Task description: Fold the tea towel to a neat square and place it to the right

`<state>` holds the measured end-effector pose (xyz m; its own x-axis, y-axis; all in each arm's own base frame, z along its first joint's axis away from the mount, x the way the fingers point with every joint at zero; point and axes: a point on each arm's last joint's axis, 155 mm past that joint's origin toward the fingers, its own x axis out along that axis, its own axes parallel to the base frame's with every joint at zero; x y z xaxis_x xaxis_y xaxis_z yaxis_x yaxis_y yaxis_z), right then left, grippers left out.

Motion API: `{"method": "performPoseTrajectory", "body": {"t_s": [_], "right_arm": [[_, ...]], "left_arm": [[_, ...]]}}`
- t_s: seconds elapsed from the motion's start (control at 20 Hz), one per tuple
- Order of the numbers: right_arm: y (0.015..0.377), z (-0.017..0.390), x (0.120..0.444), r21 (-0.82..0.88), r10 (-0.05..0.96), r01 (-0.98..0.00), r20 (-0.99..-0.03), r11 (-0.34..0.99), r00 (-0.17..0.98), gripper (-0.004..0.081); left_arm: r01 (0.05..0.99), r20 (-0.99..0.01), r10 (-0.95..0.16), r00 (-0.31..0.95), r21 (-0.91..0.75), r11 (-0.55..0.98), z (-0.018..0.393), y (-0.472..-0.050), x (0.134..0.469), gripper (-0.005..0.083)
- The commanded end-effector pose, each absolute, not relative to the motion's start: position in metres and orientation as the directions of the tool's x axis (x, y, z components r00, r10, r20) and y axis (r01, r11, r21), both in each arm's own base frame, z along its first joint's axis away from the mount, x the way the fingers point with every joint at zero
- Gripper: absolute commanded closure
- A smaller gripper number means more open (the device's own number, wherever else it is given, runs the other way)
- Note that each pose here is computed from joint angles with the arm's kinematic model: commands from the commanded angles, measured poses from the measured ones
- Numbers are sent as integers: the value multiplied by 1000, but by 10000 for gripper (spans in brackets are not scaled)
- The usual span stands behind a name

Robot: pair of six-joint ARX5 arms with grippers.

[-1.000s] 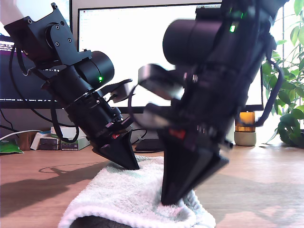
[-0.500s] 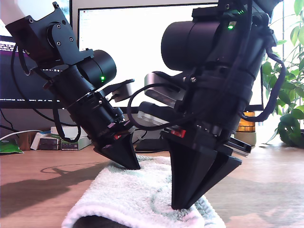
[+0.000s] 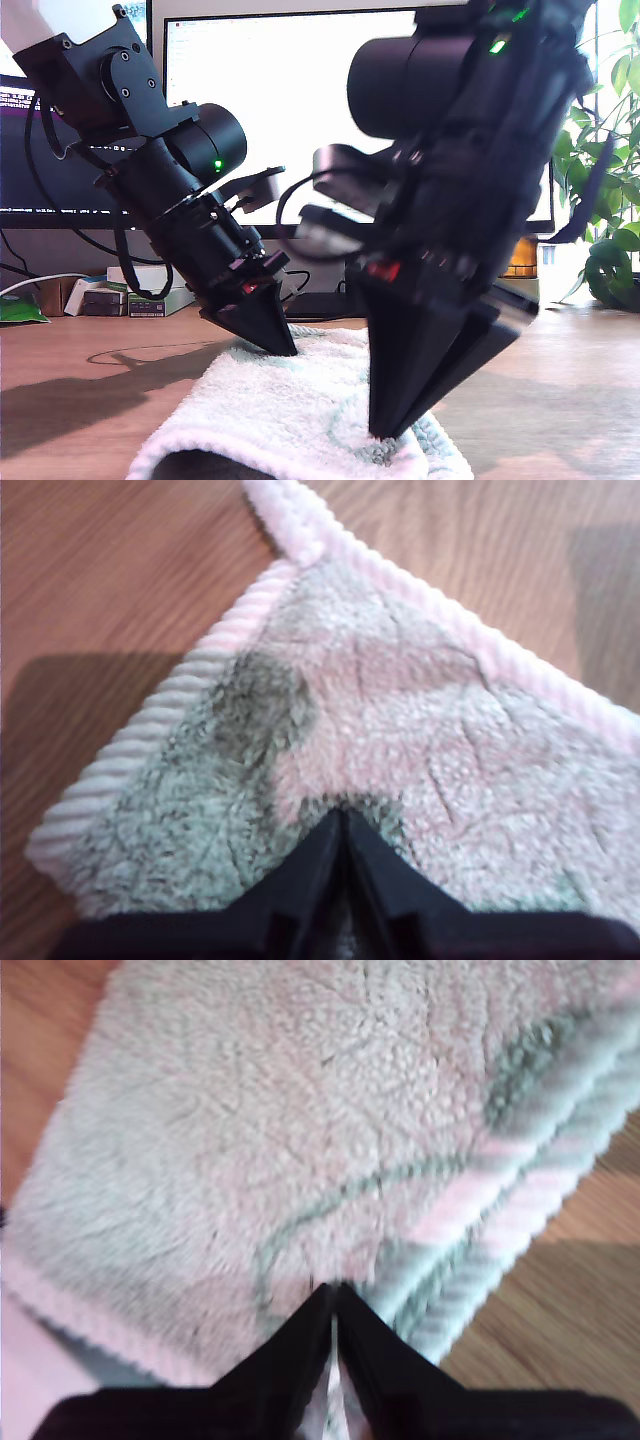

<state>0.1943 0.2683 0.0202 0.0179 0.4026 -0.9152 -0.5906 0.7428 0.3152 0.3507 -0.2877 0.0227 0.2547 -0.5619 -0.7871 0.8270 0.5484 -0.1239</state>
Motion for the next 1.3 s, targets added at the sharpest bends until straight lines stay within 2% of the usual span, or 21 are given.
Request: {"method": "performPoseTrajectory", "body": {"t_s": [0.0,0.2,0.35,0.45,0.85,1.0,1.25], "right_arm": [[270,29,193,317,427,-606,-903,729,42,781],[273,52,202,304,470,-625,-876,719,114,781],[265,59,212,241,441,-626,-878,742,185,781],[263,66,220,177,435,-673,-869,718,235,781],[263,107,248,48,474,-701,-770,711,428,781],[253,111,248,5,479,-702,-734,712,481,781],[244,113,237,-8,549,-716,-636,698,542,781]], "left_arm": [[833,-768,-579,273,-112,542,40,-286,348,797],[838,-734,-603,313,-86,539,71,-287,348,797],[838,-732,-604,315,-85,540,86,-282,341,797],[839,-723,-610,325,-78,539,99,-280,338,797],[842,-621,-672,402,-38,539,160,-275,324,797],[836,-582,-685,438,-18,549,164,-265,310,797],[813,-496,-711,498,-16,581,154,-245,281,797]]}}
